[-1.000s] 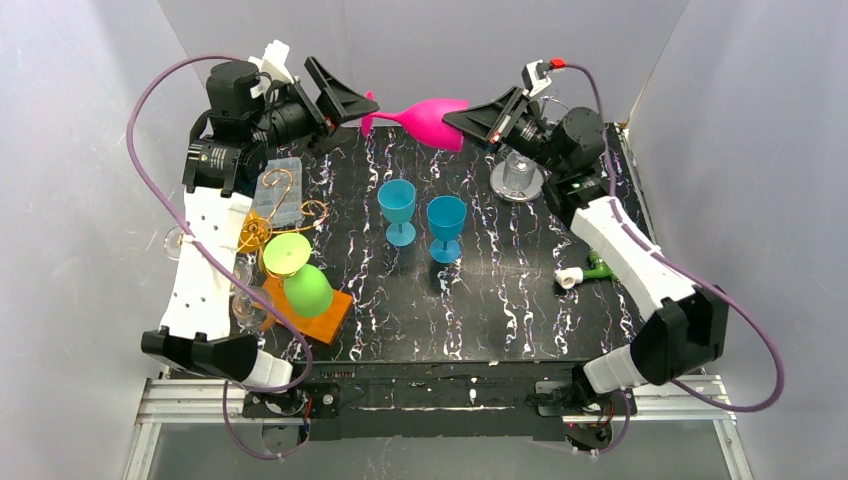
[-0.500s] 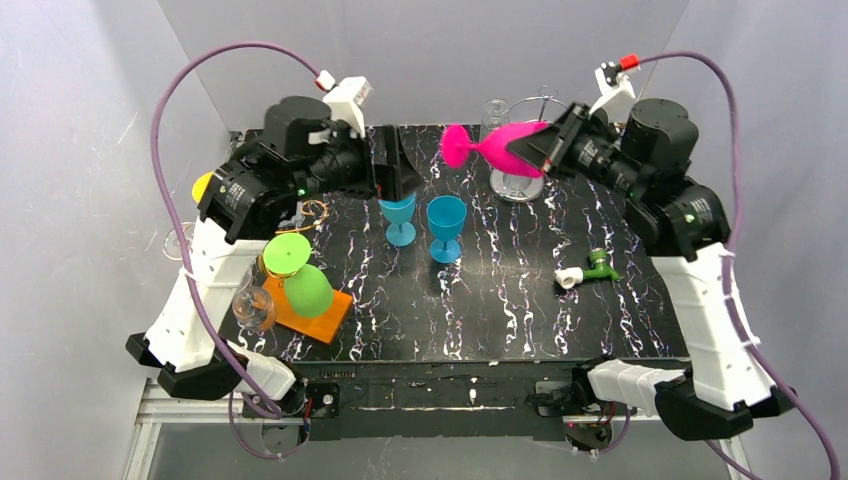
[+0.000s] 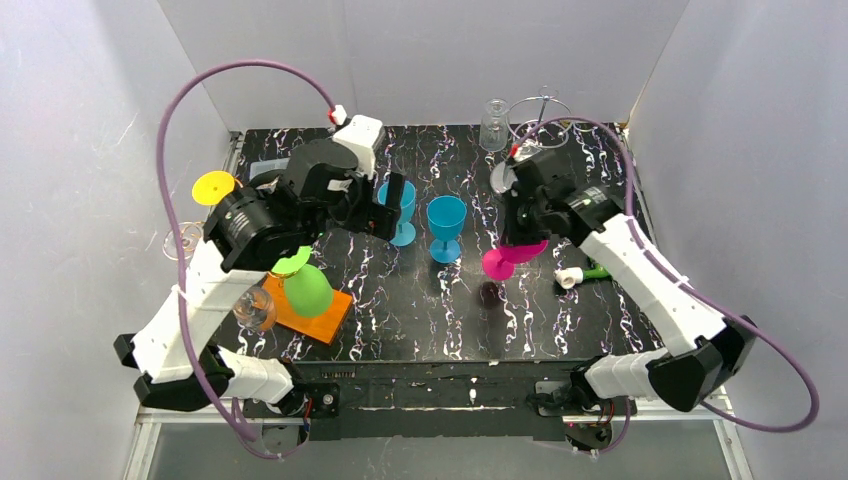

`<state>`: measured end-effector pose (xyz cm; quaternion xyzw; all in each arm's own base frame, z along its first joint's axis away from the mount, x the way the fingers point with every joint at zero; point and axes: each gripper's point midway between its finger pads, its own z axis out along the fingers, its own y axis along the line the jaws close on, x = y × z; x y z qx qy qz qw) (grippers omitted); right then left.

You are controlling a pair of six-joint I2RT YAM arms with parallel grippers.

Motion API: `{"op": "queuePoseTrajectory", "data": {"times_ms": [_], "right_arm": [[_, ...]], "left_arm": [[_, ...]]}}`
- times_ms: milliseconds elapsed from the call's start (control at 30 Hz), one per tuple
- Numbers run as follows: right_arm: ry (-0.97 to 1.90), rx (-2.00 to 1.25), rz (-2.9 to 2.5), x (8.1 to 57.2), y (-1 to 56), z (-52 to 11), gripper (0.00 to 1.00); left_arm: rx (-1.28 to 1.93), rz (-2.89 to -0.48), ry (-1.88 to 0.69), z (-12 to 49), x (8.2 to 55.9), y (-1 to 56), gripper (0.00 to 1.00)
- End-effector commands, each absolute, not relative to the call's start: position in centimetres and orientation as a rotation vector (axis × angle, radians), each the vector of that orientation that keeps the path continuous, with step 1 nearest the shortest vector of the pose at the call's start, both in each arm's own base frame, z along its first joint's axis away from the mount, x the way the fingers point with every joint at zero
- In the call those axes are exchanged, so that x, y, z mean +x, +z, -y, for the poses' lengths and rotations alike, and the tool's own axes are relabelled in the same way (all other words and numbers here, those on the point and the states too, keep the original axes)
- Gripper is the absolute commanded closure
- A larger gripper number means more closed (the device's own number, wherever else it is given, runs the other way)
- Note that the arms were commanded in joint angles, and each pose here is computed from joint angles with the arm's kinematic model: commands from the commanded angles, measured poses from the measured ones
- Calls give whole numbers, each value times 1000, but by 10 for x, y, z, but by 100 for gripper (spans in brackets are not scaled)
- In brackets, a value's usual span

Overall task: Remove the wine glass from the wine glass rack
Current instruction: Place the wine glass at the center of the board.

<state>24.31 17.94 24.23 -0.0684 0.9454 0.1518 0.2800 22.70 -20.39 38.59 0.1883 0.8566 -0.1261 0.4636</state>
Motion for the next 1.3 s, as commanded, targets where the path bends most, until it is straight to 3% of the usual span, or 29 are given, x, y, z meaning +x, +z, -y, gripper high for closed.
{"op": "queuePoseTrajectory", "data": {"times_ms": [0, 400, 833, 1033, 1267], "right_arm": [[253, -229, -2467, 262, 230, -177, 99], [205, -277, -2471, 300, 194, -204, 99], [211, -293, -2482, 326, 182, -226, 94], [201, -300, -2478, 329, 190, -227, 67], [214, -290, -2434, 327, 222, -223, 47]], "left_arm": [[378, -2051, -177, 158, 221, 403, 2], [131, -2047, -80, 96, 243, 425, 2], [47, -2062, -103, 86, 265, 430, 2], [20, -2067, -98, 80, 269, 429, 2], [-6, -2061, -78, 71, 263, 431, 2]]}}
